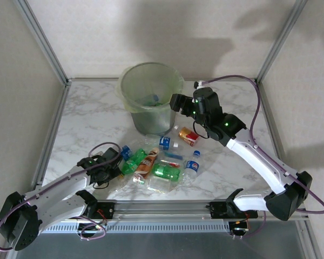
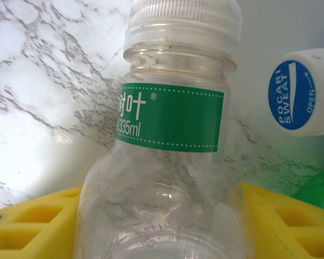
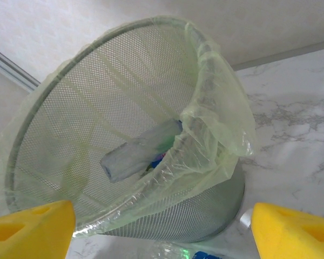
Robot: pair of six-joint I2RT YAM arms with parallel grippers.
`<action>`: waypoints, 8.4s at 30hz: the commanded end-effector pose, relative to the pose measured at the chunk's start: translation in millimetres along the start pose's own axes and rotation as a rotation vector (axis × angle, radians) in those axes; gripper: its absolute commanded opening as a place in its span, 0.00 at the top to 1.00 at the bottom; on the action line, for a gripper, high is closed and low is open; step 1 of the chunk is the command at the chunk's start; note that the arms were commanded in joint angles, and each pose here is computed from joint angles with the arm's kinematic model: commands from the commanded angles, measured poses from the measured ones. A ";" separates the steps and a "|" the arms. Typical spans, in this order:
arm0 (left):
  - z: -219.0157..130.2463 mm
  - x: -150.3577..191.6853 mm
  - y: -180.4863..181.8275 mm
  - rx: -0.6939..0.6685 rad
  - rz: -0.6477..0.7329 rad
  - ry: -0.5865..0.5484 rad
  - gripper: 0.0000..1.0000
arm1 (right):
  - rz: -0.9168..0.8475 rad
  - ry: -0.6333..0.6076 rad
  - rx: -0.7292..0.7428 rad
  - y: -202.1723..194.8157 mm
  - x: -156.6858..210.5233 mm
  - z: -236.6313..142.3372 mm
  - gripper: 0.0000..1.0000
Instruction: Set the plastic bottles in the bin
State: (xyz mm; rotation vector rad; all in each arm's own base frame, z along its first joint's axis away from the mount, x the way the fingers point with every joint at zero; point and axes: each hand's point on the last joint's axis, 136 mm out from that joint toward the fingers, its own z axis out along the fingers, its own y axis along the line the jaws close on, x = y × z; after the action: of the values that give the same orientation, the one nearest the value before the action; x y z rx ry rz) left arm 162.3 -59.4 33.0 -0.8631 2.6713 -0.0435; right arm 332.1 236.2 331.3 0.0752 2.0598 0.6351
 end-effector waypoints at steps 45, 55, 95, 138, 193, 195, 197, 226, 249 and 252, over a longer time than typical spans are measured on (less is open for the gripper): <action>-313.9 -156.7 -296.4 1.097 -0.059 -0.158 0.58 | -0.176 0.070 -0.588 145.8 12.5 -52.4 0.01; -309.0 -156.2 -302.0 1.113 -0.068 -0.147 0.58 | -0.174 0.053 -0.508 139.6 8.1 -35.8 0.02; -168.4 -228.2 -330.0 0.681 -0.032 -0.345 0.46 | 0.128 -0.053 0.275 -100.0 33.4 -80.7 0.01; -336.9 -222.0 -218.4 0.961 -0.006 -0.734 0.04 | -0.037 0.270 0.279 -127.1 96.7 18.8 0.01; -245.7 -211.9 -167.7 0.861 -0.151 -0.561 0.10 | -0.138 0.538 0.439 -189.8 200.3 104.3 0.14; -243.5 -211.2 -167.6 0.859 -0.151 -0.557 0.10 | -0.128 0.545 0.439 -190.6 203.8 103.5 0.16; -240.4 -210.9 -167.1 0.853 -0.150 -0.551 0.10 | -0.115 0.549 0.437 -191.1 206.0 103.2 0.15; -215.0 -210.7 -157.8 0.781 -0.171 -0.522 0.11 | -0.114 0.526 0.445 -193.4 203.9 97.9 0.35; -177.2 -198.0 -125.6 0.633 -0.188 -0.489 0.11 | -0.030 0.113 0.353 -114.1 25.7 -11.8 0.40; -170.3 -193.4 -121.4 0.614 -0.183 -0.477 0.12 | -0.026 0.052 0.281 -87.1 -9.3 -20.2 0.41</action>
State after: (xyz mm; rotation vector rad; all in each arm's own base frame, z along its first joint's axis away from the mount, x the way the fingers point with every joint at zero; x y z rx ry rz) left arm 329.5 -68.8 275.7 -0.7486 1.9485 -0.6246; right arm 336.9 153.4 268.8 0.1870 2.2479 0.3063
